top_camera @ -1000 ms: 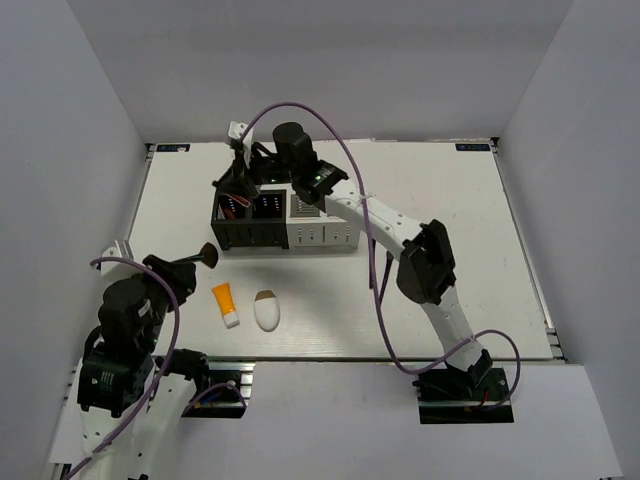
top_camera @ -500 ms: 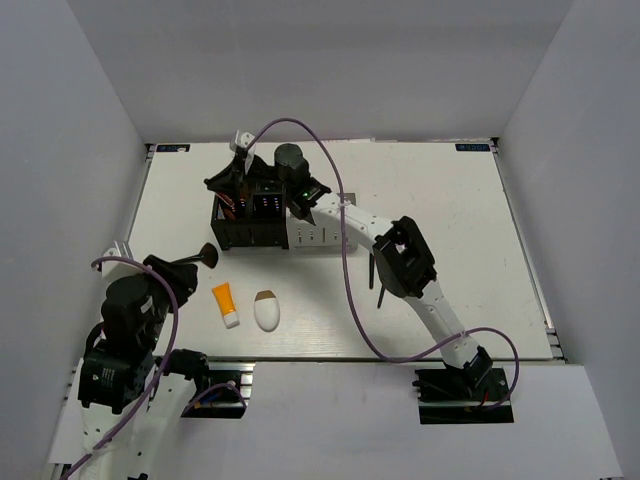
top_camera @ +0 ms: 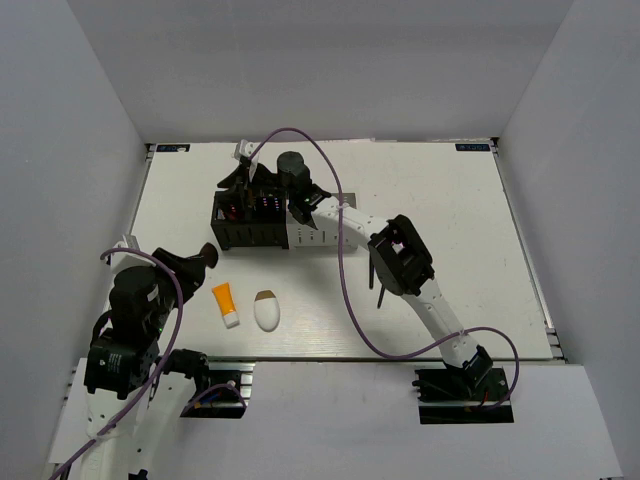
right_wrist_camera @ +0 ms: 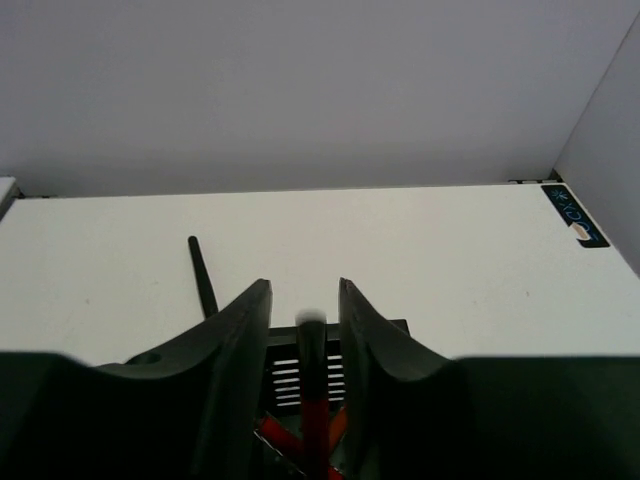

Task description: Organize the makeup

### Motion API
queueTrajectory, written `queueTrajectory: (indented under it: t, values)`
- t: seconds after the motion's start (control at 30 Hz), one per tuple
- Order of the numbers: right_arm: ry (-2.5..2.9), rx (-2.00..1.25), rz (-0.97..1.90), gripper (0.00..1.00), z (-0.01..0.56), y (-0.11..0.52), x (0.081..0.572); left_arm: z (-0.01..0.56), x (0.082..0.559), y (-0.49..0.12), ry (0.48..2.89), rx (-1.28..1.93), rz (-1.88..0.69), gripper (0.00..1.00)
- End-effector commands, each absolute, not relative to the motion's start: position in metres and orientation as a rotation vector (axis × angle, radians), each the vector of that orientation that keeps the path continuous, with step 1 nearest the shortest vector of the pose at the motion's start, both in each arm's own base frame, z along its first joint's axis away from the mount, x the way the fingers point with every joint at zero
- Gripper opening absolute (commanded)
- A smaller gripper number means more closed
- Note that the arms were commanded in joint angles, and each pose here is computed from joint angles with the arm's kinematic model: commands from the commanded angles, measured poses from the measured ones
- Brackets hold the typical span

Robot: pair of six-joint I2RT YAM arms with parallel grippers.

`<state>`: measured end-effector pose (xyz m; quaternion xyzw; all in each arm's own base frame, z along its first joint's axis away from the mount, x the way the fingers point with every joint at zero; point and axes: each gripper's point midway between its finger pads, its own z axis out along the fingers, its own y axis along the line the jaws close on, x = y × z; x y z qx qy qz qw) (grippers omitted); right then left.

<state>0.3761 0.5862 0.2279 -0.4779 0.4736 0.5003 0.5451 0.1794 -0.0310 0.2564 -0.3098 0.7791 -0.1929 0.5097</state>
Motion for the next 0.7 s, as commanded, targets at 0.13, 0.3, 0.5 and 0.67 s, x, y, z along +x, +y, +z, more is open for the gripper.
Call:
queueTrajectory:
  t: [0.13, 0.3, 0.5, 0.67]
  values:
    - [1.042, -1.129, 1.165, 0.54, 0.244, 0.580, 0.381, 0.256, 0.184, -0.037, 1.883, -0.760, -0.502, 0.61]
    - [1.046, -1.112, 1.178, 0.54, 0.253, 0.568, 0.381, 0.256, 0.186, -0.040, 1.883, -0.755, -0.522, 0.62]
    - [0.948, -1.256, 1.182, 0.69, 0.266, 0.544, 0.357, 0.257, 0.190, -0.042, 1.879, -0.745, -0.531, 0.62]
    - [0.908, -1.347, 1.123, 0.84, 0.254, 0.513, 0.337, 0.255, 0.195, -0.045, 1.878, -0.736, -0.543, 0.62]
